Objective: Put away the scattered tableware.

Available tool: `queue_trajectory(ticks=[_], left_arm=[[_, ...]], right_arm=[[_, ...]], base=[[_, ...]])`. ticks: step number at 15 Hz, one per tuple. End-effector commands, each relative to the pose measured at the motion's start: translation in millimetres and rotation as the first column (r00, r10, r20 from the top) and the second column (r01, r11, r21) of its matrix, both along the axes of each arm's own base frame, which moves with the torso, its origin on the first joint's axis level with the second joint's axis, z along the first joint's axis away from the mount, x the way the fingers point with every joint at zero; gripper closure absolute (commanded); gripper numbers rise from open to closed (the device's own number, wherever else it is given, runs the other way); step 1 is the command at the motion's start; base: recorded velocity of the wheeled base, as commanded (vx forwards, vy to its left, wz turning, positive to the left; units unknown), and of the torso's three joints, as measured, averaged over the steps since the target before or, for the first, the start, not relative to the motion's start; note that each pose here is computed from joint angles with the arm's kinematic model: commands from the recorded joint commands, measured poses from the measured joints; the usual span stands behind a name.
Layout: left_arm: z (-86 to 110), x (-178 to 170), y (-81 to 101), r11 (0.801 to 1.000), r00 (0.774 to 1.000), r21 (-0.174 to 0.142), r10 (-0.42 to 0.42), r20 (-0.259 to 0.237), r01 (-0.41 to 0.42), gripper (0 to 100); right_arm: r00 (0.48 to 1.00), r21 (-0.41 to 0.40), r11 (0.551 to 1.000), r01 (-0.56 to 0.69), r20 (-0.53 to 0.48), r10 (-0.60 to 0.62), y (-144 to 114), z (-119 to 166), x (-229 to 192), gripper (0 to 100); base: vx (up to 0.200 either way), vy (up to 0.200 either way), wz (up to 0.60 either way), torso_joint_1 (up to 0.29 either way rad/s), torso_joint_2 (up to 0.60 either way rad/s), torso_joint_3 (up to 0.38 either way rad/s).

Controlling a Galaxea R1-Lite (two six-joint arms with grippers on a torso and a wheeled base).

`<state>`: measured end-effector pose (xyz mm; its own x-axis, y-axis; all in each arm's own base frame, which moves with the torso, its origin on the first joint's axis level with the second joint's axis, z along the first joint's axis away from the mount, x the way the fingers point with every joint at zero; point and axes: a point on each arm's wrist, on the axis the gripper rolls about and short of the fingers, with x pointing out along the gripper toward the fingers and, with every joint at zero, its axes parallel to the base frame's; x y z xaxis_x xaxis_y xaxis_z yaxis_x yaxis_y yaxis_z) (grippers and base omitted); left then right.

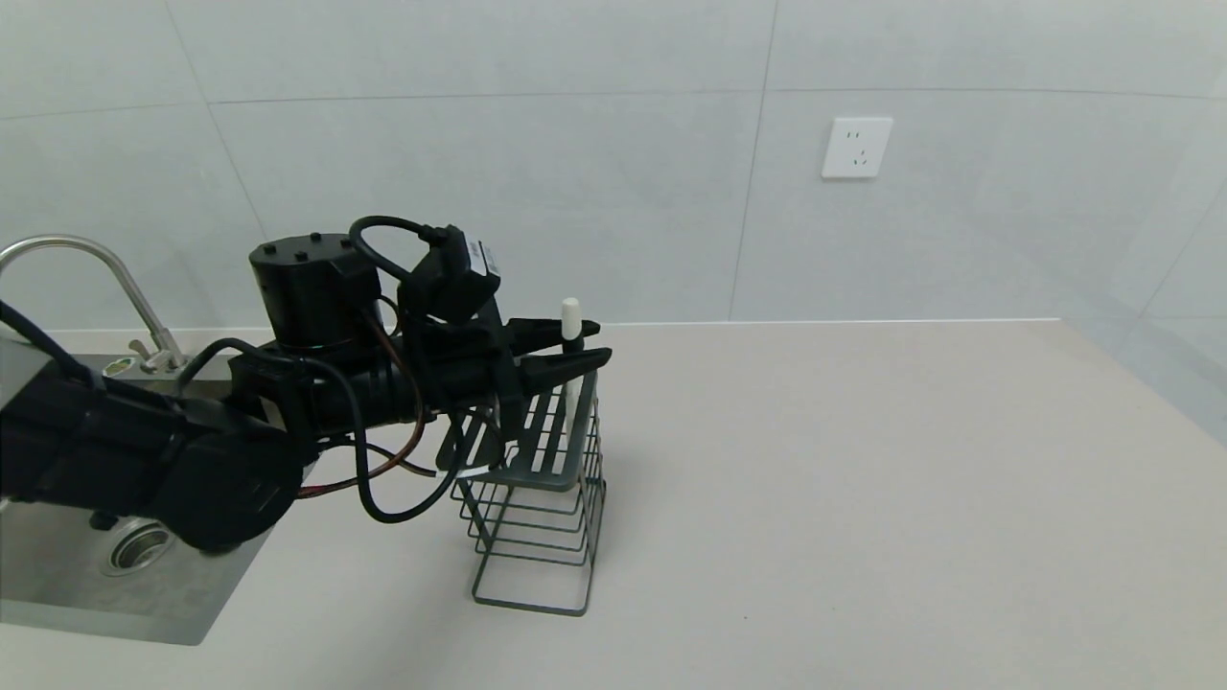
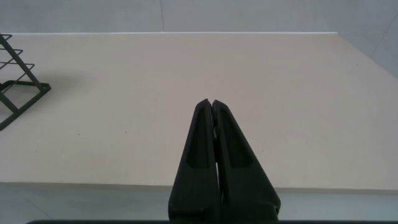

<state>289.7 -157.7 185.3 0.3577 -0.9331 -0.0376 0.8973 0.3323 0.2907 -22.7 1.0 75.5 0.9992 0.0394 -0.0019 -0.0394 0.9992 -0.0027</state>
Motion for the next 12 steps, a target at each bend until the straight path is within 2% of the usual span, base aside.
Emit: queue_trajectory(ticks=[1,9,12], left_arm=[[-7.0,1.6,-1.0,1.000,1.000,0.008,0.000,-0.019,0.000,100],[-10.7,3.2,-1.0,1.000,0.999,0.009,0.019,-0.034,-0.019,100],[-17.0,0.0,0.6,1.000,0.998,0.019,0.020,-0.059,-0.018,100]], right_arm=[[1.000,0.000,1.000,-0.001,0.000,0.001,0.0,0.0,0.0,100],[1.000,0.000,1.000,-0.001,0.000,0.001,0.0,0.0,0.0,100],[1.000,0.000,1.000,-0.001,0.000,0.001,0.0,0.0,0.0,100]], base=[[0.000,0.000,0.00,0.000,0.00,0.000],[0.000,0.000,0.00,0.000,0.00,0.000],[0.000,0.000,0.00,0.000,0.00,0.000]])
